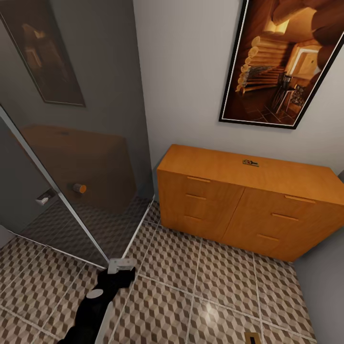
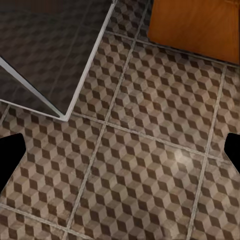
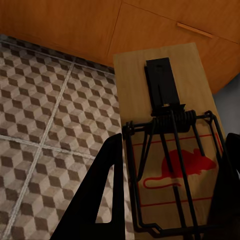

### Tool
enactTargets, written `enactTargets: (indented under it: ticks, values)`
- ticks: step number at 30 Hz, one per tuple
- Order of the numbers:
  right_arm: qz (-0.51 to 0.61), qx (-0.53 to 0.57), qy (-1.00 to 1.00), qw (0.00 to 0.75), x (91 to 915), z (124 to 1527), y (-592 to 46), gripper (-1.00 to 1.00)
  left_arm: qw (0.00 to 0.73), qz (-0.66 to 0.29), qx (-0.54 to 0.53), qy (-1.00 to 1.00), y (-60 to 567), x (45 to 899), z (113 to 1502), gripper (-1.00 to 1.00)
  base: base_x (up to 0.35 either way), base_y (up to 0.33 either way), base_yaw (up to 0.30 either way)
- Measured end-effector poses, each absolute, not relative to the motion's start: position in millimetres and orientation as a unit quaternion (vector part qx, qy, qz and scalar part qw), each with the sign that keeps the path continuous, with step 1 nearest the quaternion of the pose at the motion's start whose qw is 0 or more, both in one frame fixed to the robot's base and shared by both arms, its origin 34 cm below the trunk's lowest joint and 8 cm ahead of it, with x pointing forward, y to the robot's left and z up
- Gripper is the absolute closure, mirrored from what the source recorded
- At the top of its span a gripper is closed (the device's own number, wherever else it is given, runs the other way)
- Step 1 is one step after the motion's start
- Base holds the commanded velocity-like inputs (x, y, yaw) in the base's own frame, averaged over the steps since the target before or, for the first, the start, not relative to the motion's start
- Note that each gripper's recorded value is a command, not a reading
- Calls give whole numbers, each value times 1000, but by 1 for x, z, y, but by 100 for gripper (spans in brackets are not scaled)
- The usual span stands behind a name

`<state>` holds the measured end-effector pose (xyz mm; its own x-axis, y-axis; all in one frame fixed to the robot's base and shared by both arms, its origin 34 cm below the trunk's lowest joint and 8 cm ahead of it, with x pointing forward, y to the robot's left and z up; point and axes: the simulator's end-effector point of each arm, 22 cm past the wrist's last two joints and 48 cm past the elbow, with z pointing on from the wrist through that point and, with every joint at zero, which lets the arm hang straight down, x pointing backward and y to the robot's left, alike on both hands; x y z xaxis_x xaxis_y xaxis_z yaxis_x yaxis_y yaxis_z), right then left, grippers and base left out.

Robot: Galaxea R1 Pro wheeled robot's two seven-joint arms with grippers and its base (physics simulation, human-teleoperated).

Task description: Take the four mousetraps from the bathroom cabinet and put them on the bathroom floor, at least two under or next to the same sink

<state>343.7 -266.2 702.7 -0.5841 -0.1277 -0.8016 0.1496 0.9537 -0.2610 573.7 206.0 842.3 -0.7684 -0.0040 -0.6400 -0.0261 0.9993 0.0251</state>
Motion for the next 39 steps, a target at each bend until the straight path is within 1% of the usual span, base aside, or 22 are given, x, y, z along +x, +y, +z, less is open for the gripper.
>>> enactTargets:
  ticks: [4,11,17,21,28,39]
  values:
    - [-152,6,877,456,344,703,-266,100,348,16,-8,937,206,579,854,-100,0,0,0]
    - [-152,7,877,456,344,703,-266,100,321,15,-5,947,203,582,858,-100,0,0,0]
    - [-152,7,877,456,344,703,-266,100,327,12,-2,945,199,618,884,-100,0,0,0]
    - [-152,7,877,456,344,703,-266,100,323,3,23,946,177,647,910,-100,0,0,0]
    - [-152,7,877,456,344,703,-266,100,362,-10,73,929,134,689,957,-100,0,0,0]
    - [-152,7,877,456,344,703,-266,100,409,7,97,907,123,773,1023,-100,0,0,0]
